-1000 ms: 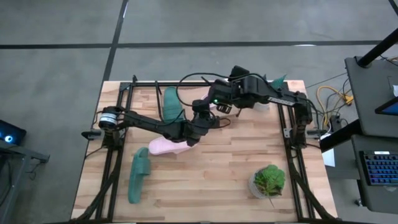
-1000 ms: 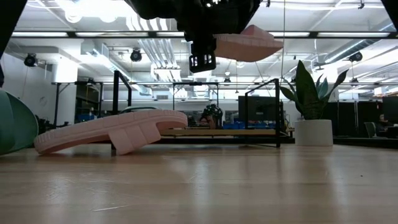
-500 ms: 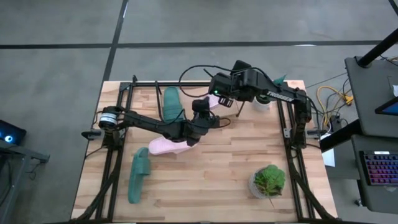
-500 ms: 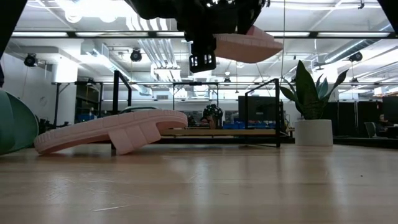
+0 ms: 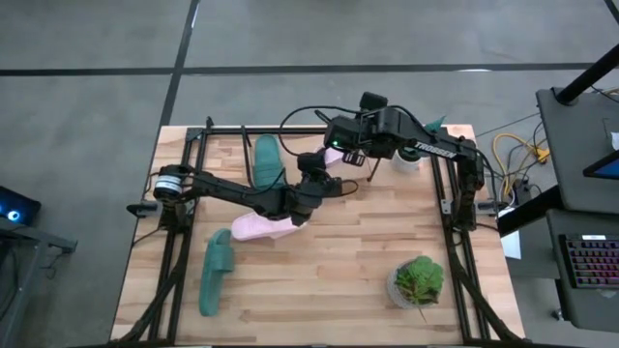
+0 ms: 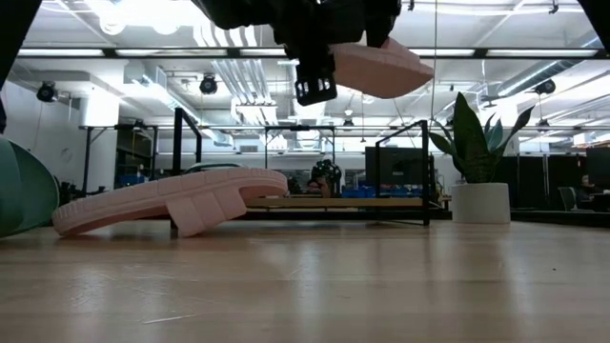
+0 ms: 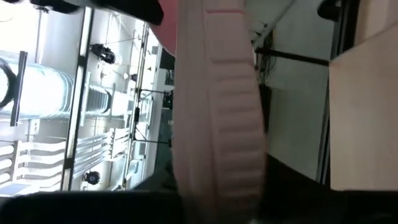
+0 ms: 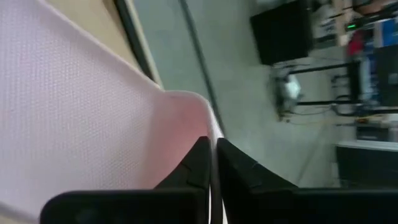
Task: Pick and place slides into the shelf
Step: Put the right pink slide on the shelf
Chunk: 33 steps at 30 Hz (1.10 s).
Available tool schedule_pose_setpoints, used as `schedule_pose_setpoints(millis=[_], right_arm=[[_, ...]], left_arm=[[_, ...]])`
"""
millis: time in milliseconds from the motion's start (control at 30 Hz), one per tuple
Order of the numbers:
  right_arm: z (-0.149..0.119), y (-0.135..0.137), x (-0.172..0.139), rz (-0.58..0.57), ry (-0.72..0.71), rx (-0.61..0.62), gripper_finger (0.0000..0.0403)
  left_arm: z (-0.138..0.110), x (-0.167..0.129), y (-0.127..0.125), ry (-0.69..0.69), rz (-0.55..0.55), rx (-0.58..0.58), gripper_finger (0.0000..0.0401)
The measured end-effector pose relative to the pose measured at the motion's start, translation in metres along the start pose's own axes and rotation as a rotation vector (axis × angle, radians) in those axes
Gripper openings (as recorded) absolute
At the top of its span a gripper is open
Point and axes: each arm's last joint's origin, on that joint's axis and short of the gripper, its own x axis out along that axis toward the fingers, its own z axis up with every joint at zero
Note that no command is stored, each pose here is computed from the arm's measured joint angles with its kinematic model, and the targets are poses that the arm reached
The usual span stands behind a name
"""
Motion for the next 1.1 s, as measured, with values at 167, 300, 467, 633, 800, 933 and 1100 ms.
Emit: schedule_pose_setpoints(millis=[167, 300, 467, 633, 800, 933, 1100], right_arm=[[-0.002, -0.005, -0.001, -0.106, 0.011, -0.060, 0.0010], [-0.002, -0.008, -0.002, -0.155, 0.012, -0.083, 0.0010], [-0.009, -0.019, -0.010, -0.167, -0.003, -0.079, 0.0009], [-0.018, -0.032, -0.021, -0.169, -0.042, -0.040, 0.0009], [-0.024, -0.041, -0.035, -0.111, -0.112, -0.018, 0.0009], [-0.019, -0.043, -0.042, -0.097, -0.187, -0.038, 0.0009], [-0.014, -0.041, -0.047, -0.041, -0.265, -0.107, 0.0008]], left_arm=[[0.000, -0.001, 0.004, -0.003, 0.007, -0.093, 0.0191], [-0.002, -0.003, 0.003, -0.052, -0.015, -0.120, 0.0233], [-0.008, -0.013, -0.002, -0.167, -0.088, -0.135, 0.0243], [-0.022, -0.030, 0.010, -0.427, -0.323, -0.273, 0.0244], [-0.040, -0.043, 0.032, -0.664, -0.624, -0.443, 0.0245], [-0.055, -0.054, 0.043, -0.722, -0.700, -0.489, 0.0245], [-0.078, -0.067, 0.054, -0.754, -0.708, -0.541, 0.0245]])
